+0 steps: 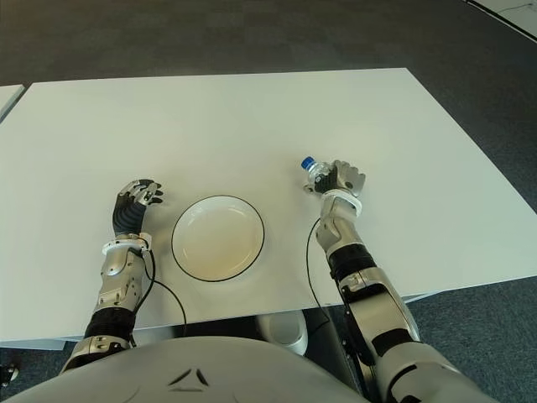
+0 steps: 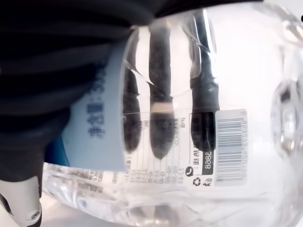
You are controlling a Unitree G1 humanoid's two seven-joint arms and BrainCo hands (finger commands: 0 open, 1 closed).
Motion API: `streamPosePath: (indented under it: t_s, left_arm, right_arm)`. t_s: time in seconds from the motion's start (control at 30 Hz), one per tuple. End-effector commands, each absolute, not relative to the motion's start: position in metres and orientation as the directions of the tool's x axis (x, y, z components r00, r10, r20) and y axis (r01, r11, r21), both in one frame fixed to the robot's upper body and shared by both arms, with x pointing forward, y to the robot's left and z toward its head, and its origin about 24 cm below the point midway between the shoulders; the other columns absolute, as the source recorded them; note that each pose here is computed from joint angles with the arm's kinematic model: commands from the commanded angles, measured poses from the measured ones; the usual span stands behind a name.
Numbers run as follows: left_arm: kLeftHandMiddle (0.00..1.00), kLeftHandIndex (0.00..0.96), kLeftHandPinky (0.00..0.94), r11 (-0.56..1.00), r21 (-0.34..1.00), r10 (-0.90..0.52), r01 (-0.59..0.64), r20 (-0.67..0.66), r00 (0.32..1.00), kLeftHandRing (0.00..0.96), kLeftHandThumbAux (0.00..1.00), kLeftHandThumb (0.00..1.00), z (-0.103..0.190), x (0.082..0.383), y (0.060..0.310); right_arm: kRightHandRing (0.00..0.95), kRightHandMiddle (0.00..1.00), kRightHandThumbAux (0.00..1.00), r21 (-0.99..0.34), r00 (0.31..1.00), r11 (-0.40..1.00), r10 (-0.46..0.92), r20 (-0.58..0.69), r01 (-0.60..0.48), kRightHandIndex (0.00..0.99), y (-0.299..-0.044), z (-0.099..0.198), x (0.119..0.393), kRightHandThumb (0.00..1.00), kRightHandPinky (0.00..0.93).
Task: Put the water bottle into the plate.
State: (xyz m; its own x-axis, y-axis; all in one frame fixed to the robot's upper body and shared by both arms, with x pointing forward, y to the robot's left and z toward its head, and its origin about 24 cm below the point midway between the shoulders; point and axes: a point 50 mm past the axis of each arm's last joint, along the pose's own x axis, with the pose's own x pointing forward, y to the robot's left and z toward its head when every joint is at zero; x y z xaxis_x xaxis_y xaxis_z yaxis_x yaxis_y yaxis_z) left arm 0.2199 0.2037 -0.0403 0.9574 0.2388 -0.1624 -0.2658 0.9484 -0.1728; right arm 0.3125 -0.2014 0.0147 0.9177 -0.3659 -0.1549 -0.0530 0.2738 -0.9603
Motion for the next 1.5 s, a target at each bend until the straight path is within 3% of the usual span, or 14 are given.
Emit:
streamPosePath:
  t_s: [0.03,0.37,0.57,0.9,1.5]
  left_arm:
    - [0.465,0.438,0.501,0.938,-0.171,0.241,-0.303,-0.308,0.92,0.51,0.674,0.837,-0.065,0.201,0.201]
    - [0.465,0.438,0.504,0.94,-0.175,0.233,-0.294,-0.302,0.925,0.51,0.674,0.837,-0.065,0.2,0.201]
    - [0.466,0.438,0.504,0.939,-0.177,0.233,-0.293,-0.299,0.925,0.509,0.674,0.837,-0.064,0.2,0.201]
    - [0.465,0.44,0.501,0.939,-0.164,0.243,-0.303,-0.309,0.92,0.508,0.674,0.838,-0.064,0.202,0.2]
    - [0.469,0.434,0.516,0.937,-0.187,0.232,-0.296,-0.304,0.924,0.524,0.674,0.837,-0.064,0.202,0.2]
  right_arm:
    - [0.794,0.789,0.727,-0.926,0.904,0.359,-0.35,-0.247,-0.114,0.436,-0.199,-0.007,0.297,0.703,0.816]
    - [0.817,0.813,0.726,-0.902,0.951,0.43,-0.293,-0.096,0.041,0.438,-0.189,0.02,0.298,0.703,0.839]
    - [0.83,0.826,0.726,-0.843,0.969,0.507,-0.238,0.06,0.177,0.438,-0.171,0.057,0.29,0.703,0.849]
    - [0.867,0.864,0.725,-0.743,0.946,0.589,-0.142,0.292,0.318,0.438,-0.152,0.106,0.273,0.706,0.874]
    - [0.86,0.86,0.726,-0.693,0.898,0.678,0.112,0.426,0.244,0.437,-0.107,0.128,0.251,0.706,0.845]
